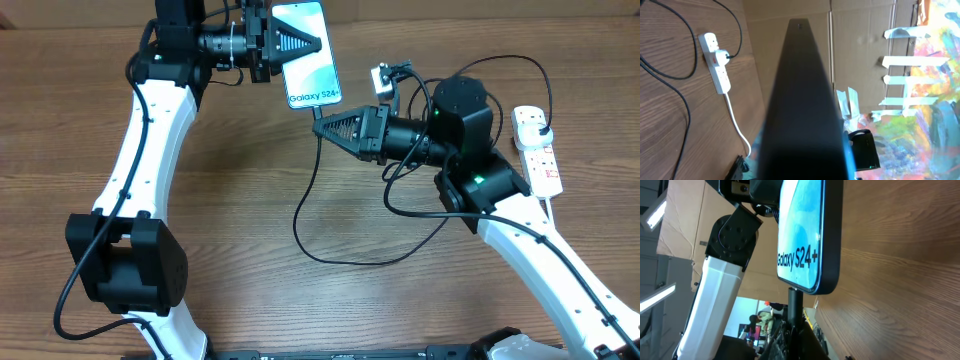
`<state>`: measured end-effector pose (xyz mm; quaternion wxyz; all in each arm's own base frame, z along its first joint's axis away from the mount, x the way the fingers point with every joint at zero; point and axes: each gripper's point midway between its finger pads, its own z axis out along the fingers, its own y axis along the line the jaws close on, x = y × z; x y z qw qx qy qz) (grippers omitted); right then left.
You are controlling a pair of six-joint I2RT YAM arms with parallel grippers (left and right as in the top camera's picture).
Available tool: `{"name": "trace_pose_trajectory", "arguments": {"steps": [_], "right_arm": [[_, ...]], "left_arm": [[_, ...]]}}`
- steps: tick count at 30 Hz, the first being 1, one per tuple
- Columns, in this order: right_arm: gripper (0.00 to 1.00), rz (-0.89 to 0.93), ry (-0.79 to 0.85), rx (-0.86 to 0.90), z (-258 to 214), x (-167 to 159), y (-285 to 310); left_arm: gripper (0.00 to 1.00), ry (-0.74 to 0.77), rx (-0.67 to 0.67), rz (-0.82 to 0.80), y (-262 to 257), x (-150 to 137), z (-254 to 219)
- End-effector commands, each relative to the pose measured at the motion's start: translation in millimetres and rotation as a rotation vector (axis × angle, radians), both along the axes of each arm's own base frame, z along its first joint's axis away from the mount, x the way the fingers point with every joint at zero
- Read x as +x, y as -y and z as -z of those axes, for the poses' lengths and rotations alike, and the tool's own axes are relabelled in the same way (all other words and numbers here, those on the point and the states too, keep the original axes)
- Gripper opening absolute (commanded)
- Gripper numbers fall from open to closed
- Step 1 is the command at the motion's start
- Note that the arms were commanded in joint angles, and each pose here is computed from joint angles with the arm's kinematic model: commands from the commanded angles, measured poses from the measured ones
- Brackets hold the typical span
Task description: Plug charger to phone and switch on socket
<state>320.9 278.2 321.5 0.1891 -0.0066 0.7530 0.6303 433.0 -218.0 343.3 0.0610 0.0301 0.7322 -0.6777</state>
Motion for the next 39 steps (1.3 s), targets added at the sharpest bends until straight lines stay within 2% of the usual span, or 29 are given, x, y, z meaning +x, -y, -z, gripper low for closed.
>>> {"name": "trace_pose_trajectory", "arguments": {"steps": [1, 18, 21, 28, 32, 39], "right_arm": [[0.04, 0.247, 0.030, -0.025, 3, 51, 33], [0.04, 0.237, 0.041, -0.023, 1, 51, 33], [0.08, 0.217, 0.048, -0.029, 2, 48, 31], [0.12, 0.184, 0.043, -0.025, 2, 42, 28], [0.17, 0.177, 0.025, -0.034, 6, 41, 28], [0.37, 0.163, 0.016, -0.096, 23, 37, 30]], "left_arm": [[0.04, 0.040, -0.081, 0.229, 22, -49, -25], [0.04, 0.012, -0.080, 0.254, 32, -56, -23], [0.04, 0.017, -0.080, 0.243, 28, -53, -23], [0.04, 0.047, -0.081, 0.195, 9, -41, -23], [0.04, 0.123, -0.082, 0.161, -6, -33, -23], [0.04, 0.262, -0.071, 0.120, -17, -26, -18]]}}
